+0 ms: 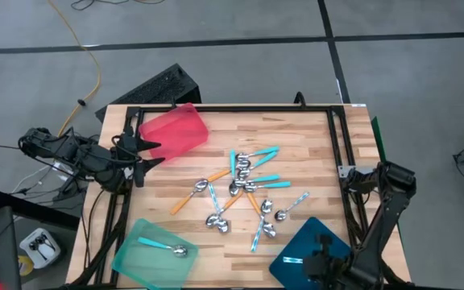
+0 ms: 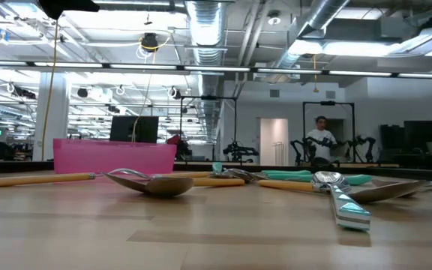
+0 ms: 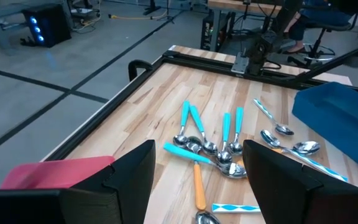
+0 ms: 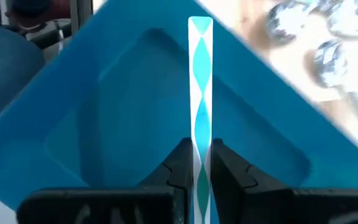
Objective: Sort silverware by color (type)
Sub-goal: Put the blue patterned spoon into the blue bin
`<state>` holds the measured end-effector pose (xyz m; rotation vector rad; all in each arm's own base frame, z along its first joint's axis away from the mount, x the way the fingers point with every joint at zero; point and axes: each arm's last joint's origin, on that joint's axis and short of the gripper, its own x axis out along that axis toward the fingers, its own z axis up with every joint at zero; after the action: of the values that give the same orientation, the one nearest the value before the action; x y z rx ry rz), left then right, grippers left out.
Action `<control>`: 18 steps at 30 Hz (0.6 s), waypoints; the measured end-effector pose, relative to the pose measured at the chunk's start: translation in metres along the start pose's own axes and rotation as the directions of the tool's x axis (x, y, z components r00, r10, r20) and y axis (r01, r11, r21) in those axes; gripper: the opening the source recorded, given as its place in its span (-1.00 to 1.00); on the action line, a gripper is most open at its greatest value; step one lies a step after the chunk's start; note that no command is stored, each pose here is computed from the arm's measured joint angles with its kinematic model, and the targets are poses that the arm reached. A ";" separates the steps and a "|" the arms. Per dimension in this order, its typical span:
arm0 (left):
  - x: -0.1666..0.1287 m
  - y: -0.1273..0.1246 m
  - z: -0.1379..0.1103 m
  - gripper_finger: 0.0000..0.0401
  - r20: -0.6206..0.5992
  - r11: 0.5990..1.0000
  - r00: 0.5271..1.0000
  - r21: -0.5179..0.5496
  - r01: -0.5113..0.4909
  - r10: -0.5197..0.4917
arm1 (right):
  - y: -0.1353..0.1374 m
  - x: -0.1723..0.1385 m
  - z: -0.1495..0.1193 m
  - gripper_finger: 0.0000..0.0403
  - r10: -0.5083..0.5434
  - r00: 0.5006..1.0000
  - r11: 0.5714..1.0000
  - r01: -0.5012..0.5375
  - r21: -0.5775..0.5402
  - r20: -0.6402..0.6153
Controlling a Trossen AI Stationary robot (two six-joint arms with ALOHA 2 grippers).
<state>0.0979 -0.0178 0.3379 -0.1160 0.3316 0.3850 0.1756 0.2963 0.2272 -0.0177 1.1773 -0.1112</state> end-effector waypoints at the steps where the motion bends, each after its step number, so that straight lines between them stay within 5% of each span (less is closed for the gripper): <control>1: 0.000 0.000 0.000 0.13 0.000 1.000 1.000 0.000 0.000 0.000 | 0.000 0.005 -0.002 -0.68 0.001 1.000 1.000 -0.001 0.001 -0.003; 18: 0.002 -0.002 0.000 0.13 -0.008 1.000 1.000 0.000 -0.006 0.006 | -0.001 0.016 -0.015 -0.68 -0.007 1.000 1.000 0.007 0.002 -0.002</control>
<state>0.1006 -0.0188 0.3370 -0.1166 0.3397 0.3907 0.1675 0.2949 0.2067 -0.0197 1.1792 -0.1186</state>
